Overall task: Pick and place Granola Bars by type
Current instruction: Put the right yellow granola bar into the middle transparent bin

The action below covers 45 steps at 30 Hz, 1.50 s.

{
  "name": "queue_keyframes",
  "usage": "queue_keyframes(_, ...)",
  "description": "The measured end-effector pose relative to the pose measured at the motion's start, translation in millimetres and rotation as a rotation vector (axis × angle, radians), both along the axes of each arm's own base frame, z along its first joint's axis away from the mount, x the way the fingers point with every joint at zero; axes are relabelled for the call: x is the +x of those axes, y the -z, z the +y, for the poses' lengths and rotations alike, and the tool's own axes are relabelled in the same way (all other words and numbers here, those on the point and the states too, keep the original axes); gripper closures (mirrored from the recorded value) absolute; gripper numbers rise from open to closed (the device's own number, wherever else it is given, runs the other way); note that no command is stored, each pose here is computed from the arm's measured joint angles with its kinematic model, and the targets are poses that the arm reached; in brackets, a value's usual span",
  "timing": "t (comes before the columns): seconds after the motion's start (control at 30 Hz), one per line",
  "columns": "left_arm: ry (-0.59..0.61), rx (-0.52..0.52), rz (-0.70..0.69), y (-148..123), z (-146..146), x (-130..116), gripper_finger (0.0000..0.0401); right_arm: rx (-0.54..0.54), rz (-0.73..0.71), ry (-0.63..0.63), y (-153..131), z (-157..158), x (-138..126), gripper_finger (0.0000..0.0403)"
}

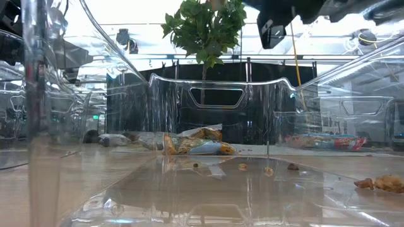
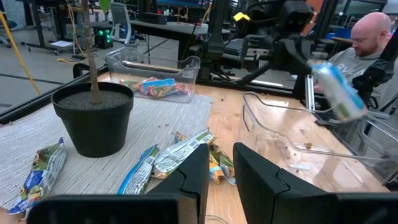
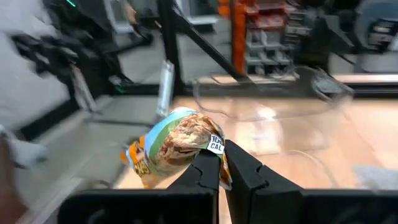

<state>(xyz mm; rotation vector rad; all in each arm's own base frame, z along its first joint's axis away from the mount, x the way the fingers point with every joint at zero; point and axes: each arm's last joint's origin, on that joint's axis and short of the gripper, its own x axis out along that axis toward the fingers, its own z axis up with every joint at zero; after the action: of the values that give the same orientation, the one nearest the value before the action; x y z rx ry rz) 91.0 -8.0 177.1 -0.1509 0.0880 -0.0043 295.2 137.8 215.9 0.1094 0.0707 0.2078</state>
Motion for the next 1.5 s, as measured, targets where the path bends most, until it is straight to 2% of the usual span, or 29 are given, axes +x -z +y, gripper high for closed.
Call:
queue_keyframes(0.1,0.004,-0.001,-0.004,-0.4,-0.1,0.0,0.0325,-0.07,0.104,0.048,-3.4,1.4,8.4,0.0403)
queue_keyframes(0.27,0.004,-0.001,-0.005,-0.5,-0.1,0.0,0.0324,-0.081,0.246,0.06,-15.6,4.5,17.9,0.0403)
queue_keyframes(0.5,0.005,-0.001,-0.005,-0.5,-0.2,0.0,0.0324,-0.063,0.257,0.057,-24.1,6.5,21.2,0.0403)
queue_keyframes(0.63,0.005,-0.001,-0.005,-0.5,-0.1,0.0,0.0325,-0.08,0.29,0.058,-14.4,7.9,24.2,0.0403)
queue_keyframes(0.93,0.006,-0.001,-0.009,-0.9,-0.2,0.1,0.0324,-0.093,0.425,0.016,27.6,8.7,37.7,0.04)
queue_keyframes(1.07,0.006,-0.001,-0.008,-0.8,-0.2,0.0,0.0324,-0.097,0.422,0.017,29.7,9.0,39.1,0.0373)
queue_keyframes(1.23,0.006,-0.001,-0.009,-0.8,-0.2,0.1,0.0325,-0.084,0.413,0.011,23.3,8.3,36.9,0.0314)
queue_keyframes(1.37,0.006,-0.001,-0.009,-0.8,-0.2,0.0,0.0325,-0.074,0.356,0.003,5.5,7.4,32.4,0.0268)
queue_keyframes(1.5,0.006,-0.001,-0.009,-0.8,-0.2,0.0,0.0324,-0.062,0.303,-0.003,-13.5,4.8,26.2,0.0241)
